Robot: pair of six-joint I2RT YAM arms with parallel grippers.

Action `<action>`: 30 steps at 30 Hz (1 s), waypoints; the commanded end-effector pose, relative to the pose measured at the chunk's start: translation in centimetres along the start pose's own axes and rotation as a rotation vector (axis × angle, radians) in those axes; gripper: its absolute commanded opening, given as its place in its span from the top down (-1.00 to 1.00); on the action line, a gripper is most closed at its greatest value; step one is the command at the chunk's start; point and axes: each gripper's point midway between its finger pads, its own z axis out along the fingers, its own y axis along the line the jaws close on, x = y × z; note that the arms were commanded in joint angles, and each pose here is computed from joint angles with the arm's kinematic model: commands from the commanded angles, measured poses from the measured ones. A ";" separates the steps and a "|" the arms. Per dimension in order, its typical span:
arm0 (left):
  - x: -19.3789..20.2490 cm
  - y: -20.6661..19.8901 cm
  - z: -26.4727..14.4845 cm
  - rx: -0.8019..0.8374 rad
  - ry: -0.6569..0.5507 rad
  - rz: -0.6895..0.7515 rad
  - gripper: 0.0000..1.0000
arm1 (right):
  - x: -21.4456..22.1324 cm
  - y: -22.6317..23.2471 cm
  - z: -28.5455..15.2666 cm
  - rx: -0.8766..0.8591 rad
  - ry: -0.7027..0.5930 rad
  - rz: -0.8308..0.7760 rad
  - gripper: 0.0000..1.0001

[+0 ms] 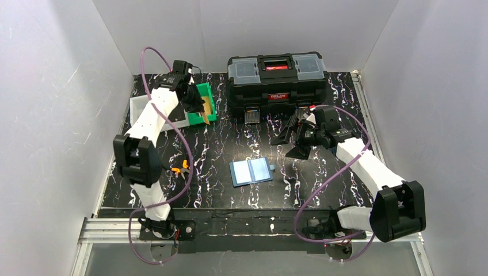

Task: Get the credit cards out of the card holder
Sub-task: Place the credit card in the storage box.

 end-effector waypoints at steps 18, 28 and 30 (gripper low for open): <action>-10.0 3.6 11.2 -0.127 -0.022 0.067 1.00 | 0.8 0.1 -3.4 0.059 -0.072 -0.107 -0.97; -9.6 2.5 12.8 0.008 0.044 0.029 0.77 | 1.0 0.0 -3.4 0.058 -0.060 -0.109 -0.97; -9.9 2.6 12.5 0.014 0.038 0.028 0.64 | 1.0 0.0 -3.3 0.060 -0.059 -0.110 -0.97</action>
